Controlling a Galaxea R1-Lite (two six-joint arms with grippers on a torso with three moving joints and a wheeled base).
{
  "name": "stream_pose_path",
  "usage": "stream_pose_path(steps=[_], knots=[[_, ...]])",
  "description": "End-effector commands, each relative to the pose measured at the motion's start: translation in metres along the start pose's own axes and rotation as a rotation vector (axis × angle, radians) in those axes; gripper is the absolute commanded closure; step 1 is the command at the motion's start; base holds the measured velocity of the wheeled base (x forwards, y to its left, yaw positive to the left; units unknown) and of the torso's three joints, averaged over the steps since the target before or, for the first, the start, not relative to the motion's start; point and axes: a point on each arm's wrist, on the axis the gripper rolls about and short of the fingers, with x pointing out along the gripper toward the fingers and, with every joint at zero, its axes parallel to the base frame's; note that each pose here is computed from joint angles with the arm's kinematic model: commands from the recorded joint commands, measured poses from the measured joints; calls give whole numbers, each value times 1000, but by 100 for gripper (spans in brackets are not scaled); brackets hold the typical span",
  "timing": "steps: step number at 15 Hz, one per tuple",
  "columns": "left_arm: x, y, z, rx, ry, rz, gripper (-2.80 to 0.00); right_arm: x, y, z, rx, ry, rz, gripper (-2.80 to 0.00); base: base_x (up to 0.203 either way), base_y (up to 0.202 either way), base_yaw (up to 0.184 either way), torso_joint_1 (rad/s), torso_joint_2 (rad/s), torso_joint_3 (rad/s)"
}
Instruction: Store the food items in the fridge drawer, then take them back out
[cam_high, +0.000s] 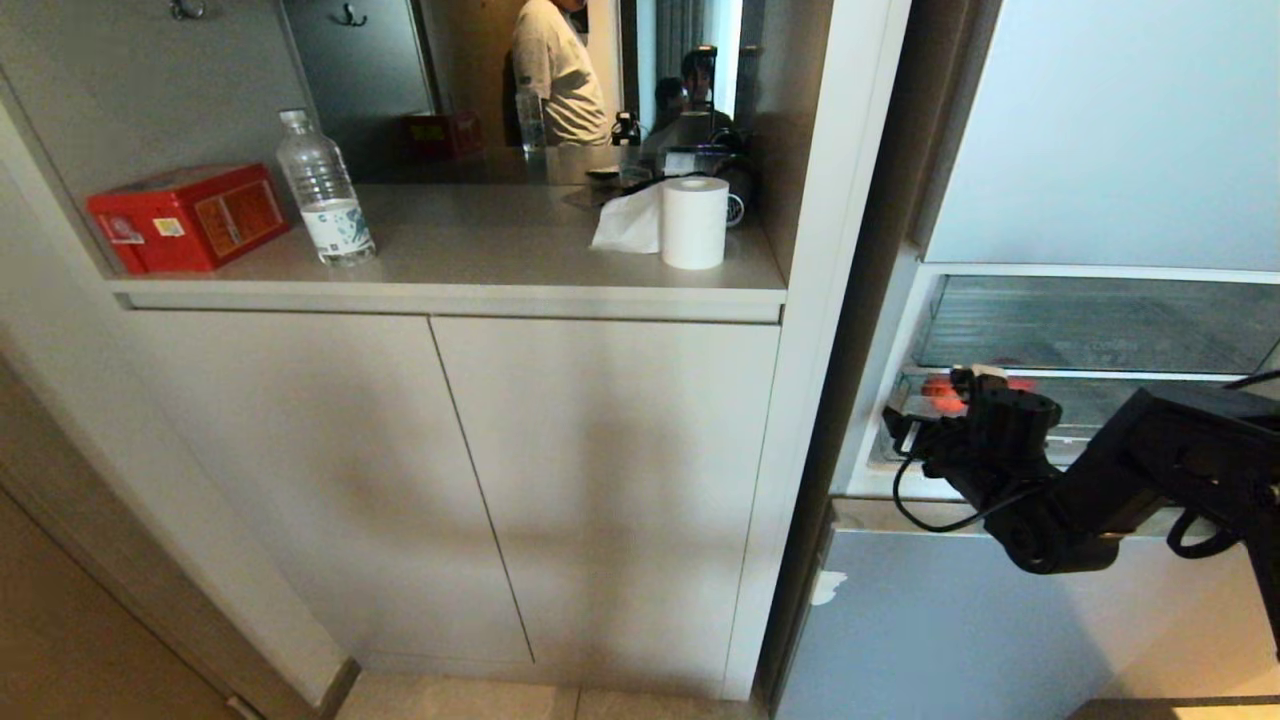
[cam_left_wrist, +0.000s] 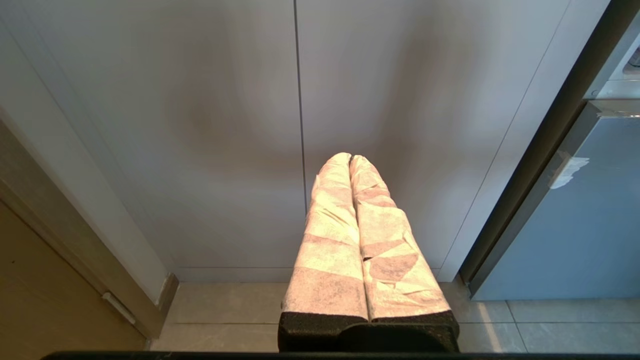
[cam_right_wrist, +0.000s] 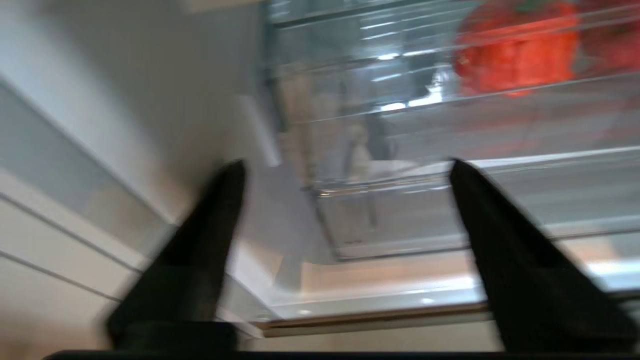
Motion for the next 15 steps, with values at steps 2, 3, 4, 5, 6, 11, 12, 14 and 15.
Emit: stream_pose_path(steps=[2,3,4,5,6,11,12,14,15], knots=[[0,0,0,0,2,0,0,1,13,-1,9,-8,31,0,0,0,0,0,0,0],[0,0,0,0,2,0,0,1,18,-1,8,-10,43,0,0,0,0,0,0,0],[0,0,0,0,2,0,0,2,22,-2,8,-9,51,0,0,0,0,0,0,0],[0,0,0,0,2,0,0,3,24,-1,8,-6,54,0,0,0,0,0,0,0],[0,0,0,0,2,0,0,3,25,-1,15,-5,56,0,0,0,0,0,0,0],[0,0,0,0,2,0,0,-9,23,1,31,18,56,0,0,0,0,0,0,0],[0,0,0,0,2,0,0,-14,23,2,38,25,57,0,0,0,0,0,0,0],[0,0,0,0,2,0,0,-25,22,7,53,23,64,0,0,0,0,0,0,0],[0,0,0,0,2,0,0,-32,22,9,54,28,70,0,0,0,0,0,0,0]])
